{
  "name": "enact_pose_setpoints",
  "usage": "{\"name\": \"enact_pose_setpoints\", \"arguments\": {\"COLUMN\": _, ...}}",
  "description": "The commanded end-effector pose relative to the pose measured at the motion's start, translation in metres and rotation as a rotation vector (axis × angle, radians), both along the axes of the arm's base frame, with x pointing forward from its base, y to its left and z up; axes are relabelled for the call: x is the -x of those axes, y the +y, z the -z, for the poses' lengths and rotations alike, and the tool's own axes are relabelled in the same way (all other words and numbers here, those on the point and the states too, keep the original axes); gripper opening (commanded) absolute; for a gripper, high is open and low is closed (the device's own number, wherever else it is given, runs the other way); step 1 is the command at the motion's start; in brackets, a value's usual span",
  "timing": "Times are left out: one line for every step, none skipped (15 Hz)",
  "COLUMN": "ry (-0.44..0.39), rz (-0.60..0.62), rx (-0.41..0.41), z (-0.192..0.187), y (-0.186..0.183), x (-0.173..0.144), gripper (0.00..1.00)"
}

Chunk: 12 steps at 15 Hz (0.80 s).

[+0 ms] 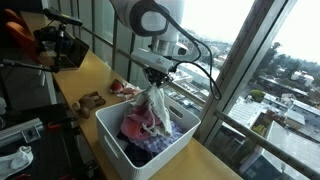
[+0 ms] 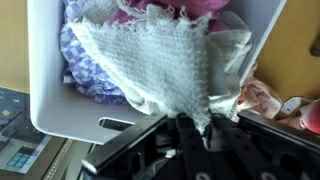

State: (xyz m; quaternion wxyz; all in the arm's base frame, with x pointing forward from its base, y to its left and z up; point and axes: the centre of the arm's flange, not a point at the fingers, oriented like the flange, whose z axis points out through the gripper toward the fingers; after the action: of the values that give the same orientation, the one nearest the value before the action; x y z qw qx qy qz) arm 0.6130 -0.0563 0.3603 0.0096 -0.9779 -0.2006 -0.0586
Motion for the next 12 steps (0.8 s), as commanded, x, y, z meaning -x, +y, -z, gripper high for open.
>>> {"name": "enact_pose_setpoints", "arguments": {"ry": 0.001, "rz": 0.002, "rx": -0.013, "z": 0.046, "y": 0.007, "x": 0.003, "gripper": 0.03}}
{"name": "enact_pose_setpoints", "arguments": {"ry": 0.018, "rz": 0.006, "rx": -0.013, "z": 0.065, "y": 0.007, "x": 0.005, "gripper": 0.03}}
{"name": "enact_pose_setpoints", "arguments": {"ry": 0.032, "rz": 0.013, "rx": -0.011, "z": 0.082, "y": 0.006, "x": 0.006, "gripper": 0.03}}
{"name": "enact_pose_setpoints", "arguments": {"ry": 0.046, "rz": 0.018, "rx": -0.010, "z": 0.098, "y": 0.004, "x": 0.008, "gripper": 0.03}}
{"name": "enact_pose_setpoints", "arguments": {"ry": 0.061, "rz": 0.024, "rx": -0.009, "z": 0.113, "y": 0.001, "x": 0.011, "gripper": 0.03}}
{"name": "enact_pose_setpoints", "arguments": {"ry": 0.074, "rz": 0.030, "rx": -0.008, "z": 0.126, "y": -0.002, "x": 0.013, "gripper": 0.03}}
{"name": "enact_pose_setpoints", "arguments": {"ry": 0.086, "rz": 0.035, "rx": -0.009, "z": 0.138, "y": -0.005, "x": 0.014, "gripper": 0.03}}
{"name": "enact_pose_setpoints", "arguments": {"ry": 0.099, "rz": 0.040, "rx": -0.011, "z": 0.149, "y": -0.007, "x": 0.016, "gripper": 0.03}}
{"name": "enact_pose_setpoints", "arguments": {"ry": 0.112, "rz": 0.044, "rx": -0.012, "z": 0.158, "y": -0.009, "x": 0.016, "gripper": 0.03}}
{"name": "enact_pose_setpoints", "arguments": {"ry": 0.121, "rz": 0.045, "rx": -0.013, "z": 0.165, "y": -0.010, "x": 0.017, "gripper": 0.03}}
{"name": "enact_pose_setpoints", "arguments": {"ry": 0.131, "rz": 0.045, "rx": -0.013, "z": 0.171, "y": -0.010, "x": 0.018, "gripper": 0.03}}
{"name": "enact_pose_setpoints", "arguments": {"ry": 0.140, "rz": 0.044, "rx": -0.015, "z": 0.174, "y": -0.010, "x": 0.019, "gripper": 0.03}}
